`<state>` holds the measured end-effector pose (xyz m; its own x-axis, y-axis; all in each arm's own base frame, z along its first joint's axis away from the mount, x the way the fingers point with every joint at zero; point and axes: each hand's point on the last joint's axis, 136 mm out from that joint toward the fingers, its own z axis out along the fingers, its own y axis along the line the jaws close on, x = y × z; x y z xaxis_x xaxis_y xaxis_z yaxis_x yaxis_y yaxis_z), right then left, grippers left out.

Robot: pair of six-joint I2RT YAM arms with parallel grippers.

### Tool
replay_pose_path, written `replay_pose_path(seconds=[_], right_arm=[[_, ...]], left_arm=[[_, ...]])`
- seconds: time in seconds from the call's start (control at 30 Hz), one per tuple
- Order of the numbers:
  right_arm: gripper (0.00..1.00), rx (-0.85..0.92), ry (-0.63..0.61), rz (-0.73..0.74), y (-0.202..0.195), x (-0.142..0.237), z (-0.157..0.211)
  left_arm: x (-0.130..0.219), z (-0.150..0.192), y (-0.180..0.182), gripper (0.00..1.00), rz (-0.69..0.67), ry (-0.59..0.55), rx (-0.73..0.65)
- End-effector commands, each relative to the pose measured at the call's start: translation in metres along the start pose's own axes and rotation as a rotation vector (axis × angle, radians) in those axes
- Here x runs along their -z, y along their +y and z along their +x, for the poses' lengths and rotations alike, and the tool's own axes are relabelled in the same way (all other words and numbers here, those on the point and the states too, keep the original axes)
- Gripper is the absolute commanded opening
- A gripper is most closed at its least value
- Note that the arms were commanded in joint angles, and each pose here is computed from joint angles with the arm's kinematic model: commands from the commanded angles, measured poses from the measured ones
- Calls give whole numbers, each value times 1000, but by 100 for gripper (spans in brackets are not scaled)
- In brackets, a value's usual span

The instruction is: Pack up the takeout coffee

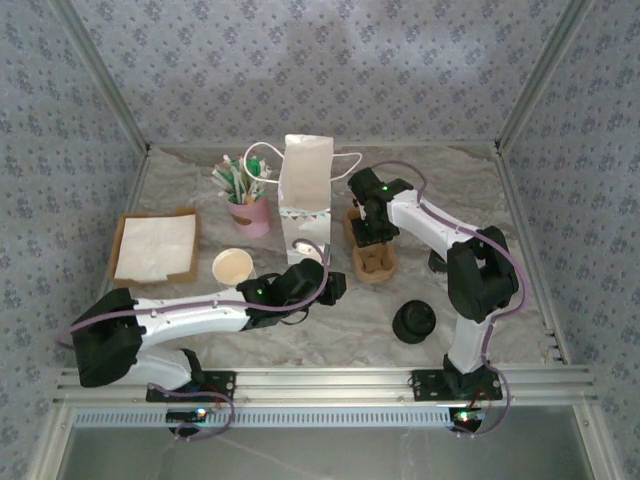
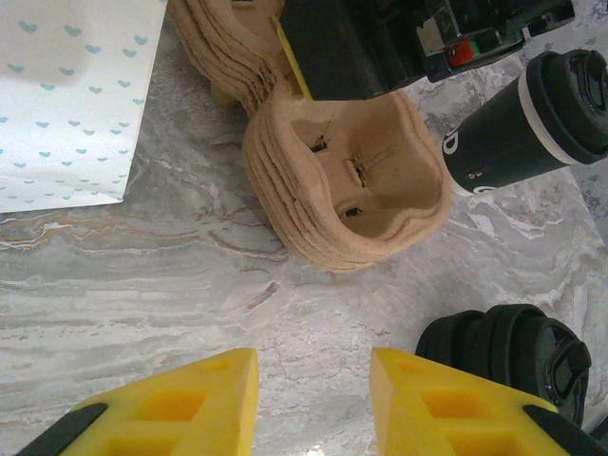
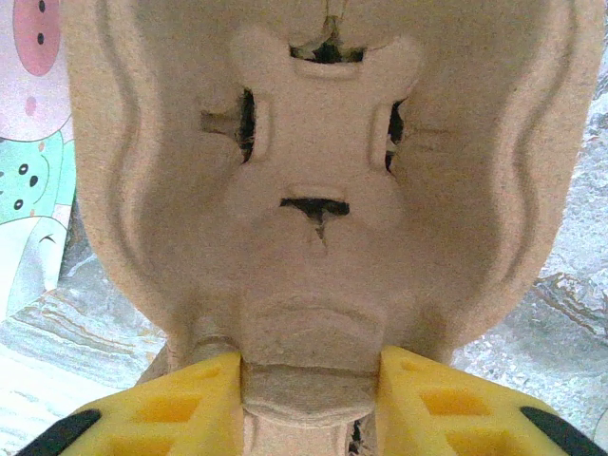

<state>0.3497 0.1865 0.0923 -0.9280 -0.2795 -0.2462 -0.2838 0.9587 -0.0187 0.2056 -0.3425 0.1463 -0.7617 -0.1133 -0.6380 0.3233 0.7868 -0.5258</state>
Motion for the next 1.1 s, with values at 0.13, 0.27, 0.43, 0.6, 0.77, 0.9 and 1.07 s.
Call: replay_pose_path(seconds=[0.13,0.27,0.43,0.6,0.77,0.9,1.07], right_arm=[[37,-5,-14,8,-4,20,2],[37,-7,-16,3,-4,24,5],[37,-16,-21,-10,-5,29,10],[37,-21,-27,-12,-7,33,13],[37,-42,-65,-5,-15,49,13],[37,-71,-120,-21,-21,70,15],[37,-119,-205,-49,-31,101,21]], left_arm=[[9,-6,1,36,3,-33,-12],[9,-5,1,36,2,-33,-11],[10,-6,0,36,6,-34,-7],[10,-6,0,35,8,-35,-7],[18,-13,-3,36,-3,-38,-12],[39,-29,-9,42,-31,-60,-50],[85,-61,-16,66,-61,-100,-92]])
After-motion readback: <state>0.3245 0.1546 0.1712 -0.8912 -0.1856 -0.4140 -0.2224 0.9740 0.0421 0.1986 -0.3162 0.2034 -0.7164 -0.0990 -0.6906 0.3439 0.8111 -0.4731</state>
